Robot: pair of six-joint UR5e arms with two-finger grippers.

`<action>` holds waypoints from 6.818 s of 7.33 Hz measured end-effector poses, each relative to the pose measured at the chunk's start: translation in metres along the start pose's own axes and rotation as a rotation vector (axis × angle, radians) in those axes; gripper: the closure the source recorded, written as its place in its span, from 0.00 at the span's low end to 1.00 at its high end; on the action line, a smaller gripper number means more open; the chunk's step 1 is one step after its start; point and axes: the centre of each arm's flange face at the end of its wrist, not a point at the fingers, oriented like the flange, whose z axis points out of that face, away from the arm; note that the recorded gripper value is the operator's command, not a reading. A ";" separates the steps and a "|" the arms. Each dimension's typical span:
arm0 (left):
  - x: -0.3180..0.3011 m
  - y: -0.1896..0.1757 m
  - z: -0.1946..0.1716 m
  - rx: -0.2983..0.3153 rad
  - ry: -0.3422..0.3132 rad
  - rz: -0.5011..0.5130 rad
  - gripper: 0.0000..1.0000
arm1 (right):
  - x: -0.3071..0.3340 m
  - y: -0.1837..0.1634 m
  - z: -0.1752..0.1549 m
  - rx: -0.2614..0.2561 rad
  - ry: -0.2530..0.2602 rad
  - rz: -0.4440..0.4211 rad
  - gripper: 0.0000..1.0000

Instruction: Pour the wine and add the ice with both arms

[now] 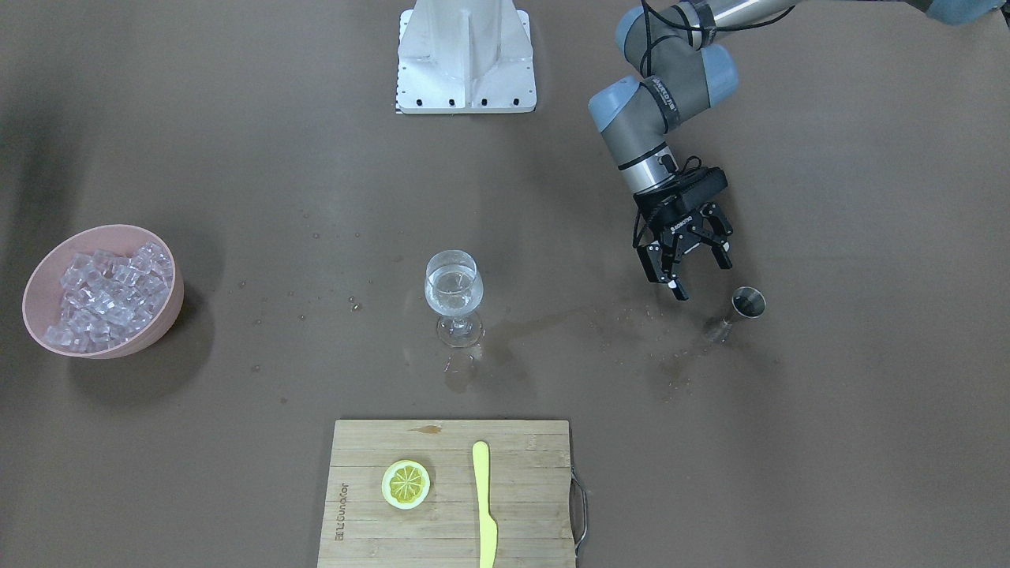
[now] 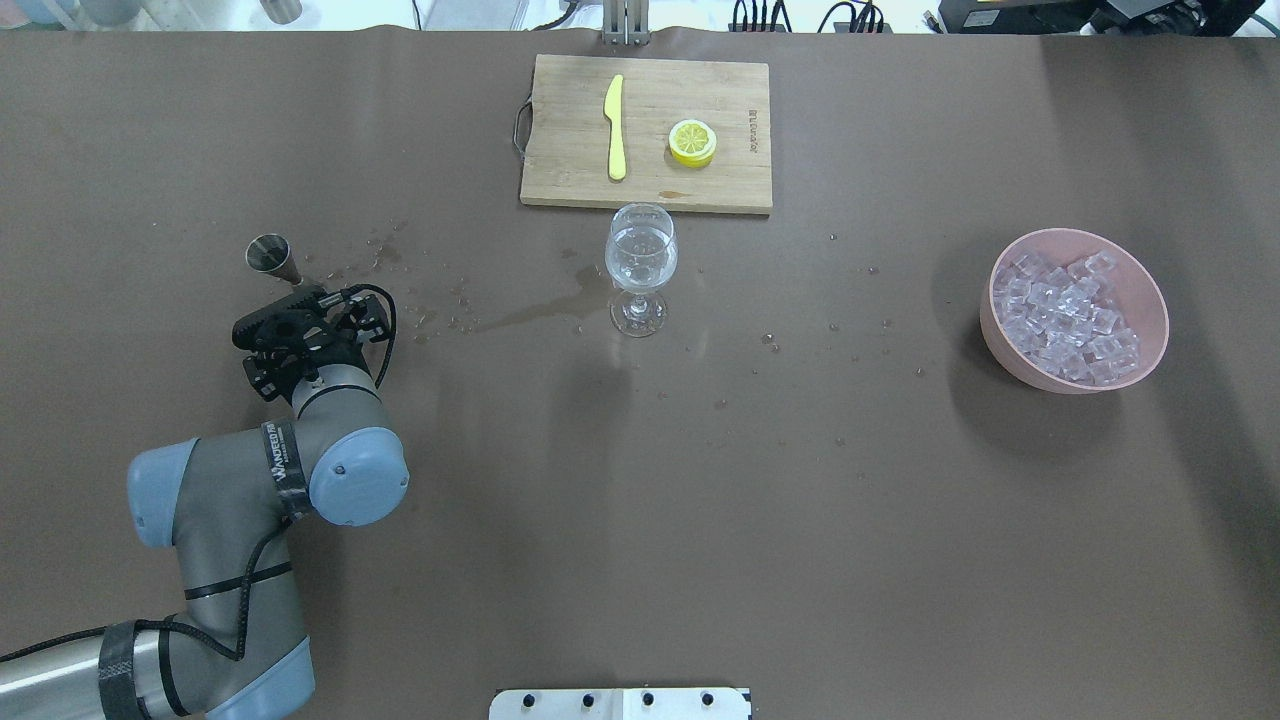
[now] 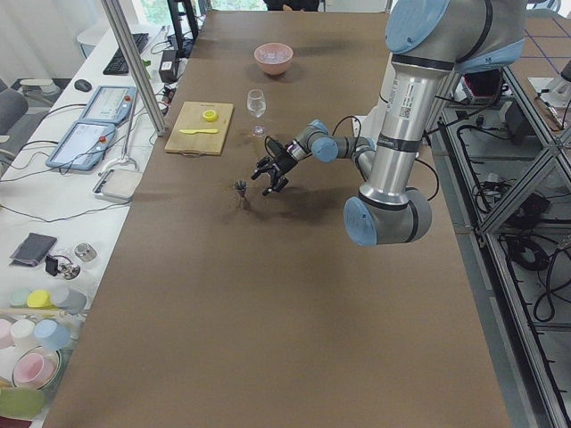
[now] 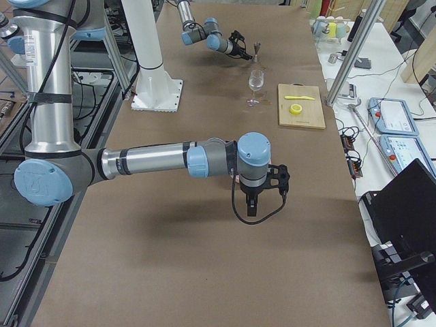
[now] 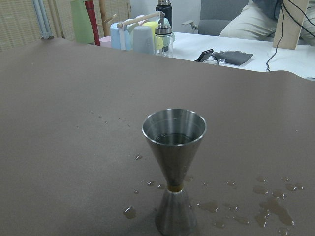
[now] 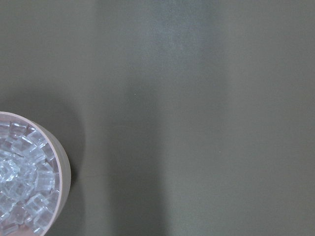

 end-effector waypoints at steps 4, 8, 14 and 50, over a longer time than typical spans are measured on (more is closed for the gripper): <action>-0.006 0.004 0.024 0.079 -0.021 0.029 0.02 | 0.000 0.001 0.000 -0.001 -0.001 0.002 0.00; -0.009 0.005 0.055 0.114 -0.069 0.036 0.02 | 0.000 0.001 0.000 -0.002 -0.005 0.003 0.00; 0.007 0.005 0.075 0.135 -0.098 0.018 0.83 | -0.001 0.000 0.000 -0.001 -0.007 0.001 0.00; 0.268 -0.187 -0.233 -0.828 0.236 0.787 1.00 | -0.005 -0.001 0.001 -0.015 -0.060 0.016 0.00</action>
